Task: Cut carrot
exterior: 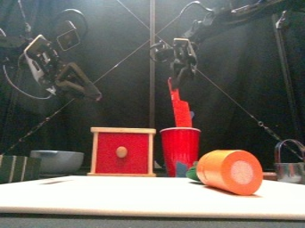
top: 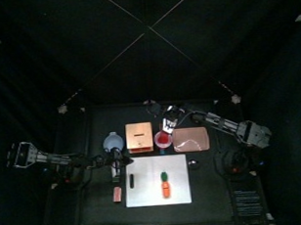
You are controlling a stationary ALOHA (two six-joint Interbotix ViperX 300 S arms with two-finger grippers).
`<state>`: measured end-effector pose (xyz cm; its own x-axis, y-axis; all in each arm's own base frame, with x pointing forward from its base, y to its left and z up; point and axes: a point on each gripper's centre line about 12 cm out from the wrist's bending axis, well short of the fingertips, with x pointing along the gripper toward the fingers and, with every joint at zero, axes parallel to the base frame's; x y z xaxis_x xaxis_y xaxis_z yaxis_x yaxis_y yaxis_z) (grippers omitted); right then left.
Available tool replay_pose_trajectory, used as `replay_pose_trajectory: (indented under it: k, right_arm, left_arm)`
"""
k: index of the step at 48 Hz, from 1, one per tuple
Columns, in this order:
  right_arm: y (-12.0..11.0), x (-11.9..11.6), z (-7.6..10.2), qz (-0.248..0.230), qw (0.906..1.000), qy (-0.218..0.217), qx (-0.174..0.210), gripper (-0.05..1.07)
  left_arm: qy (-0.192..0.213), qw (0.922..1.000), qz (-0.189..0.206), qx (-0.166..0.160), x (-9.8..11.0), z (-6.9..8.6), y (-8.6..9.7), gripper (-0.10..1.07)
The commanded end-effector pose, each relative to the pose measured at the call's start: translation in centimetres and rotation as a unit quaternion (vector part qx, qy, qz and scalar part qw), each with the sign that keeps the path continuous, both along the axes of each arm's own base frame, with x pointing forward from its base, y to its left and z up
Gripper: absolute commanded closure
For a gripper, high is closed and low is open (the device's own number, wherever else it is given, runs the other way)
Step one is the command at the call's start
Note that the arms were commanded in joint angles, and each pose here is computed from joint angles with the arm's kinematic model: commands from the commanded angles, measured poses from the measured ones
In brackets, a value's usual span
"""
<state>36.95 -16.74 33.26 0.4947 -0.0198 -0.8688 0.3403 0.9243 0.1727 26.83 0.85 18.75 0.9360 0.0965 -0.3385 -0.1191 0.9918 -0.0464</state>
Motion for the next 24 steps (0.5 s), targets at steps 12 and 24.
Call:
replay_pose_trajectory:
  k: [12, 24]
  right_arm:
    - [3.8, -3.2, 2.2, -0.005, 0.9896, -0.129, -0.063, 0.58]
    - [7.1, -6.4, 3.1, -0.008, 0.9607, -0.256, -0.107, 0.58]
  left_arm:
    - [-0.030, 0.9995, 0.008, -0.004, 1.1, 1.8, 0.2, 0.46]
    - [-0.036, 0.9993, 0.009, -0.004, 1.4, 2.3, 0.3, 0.46]
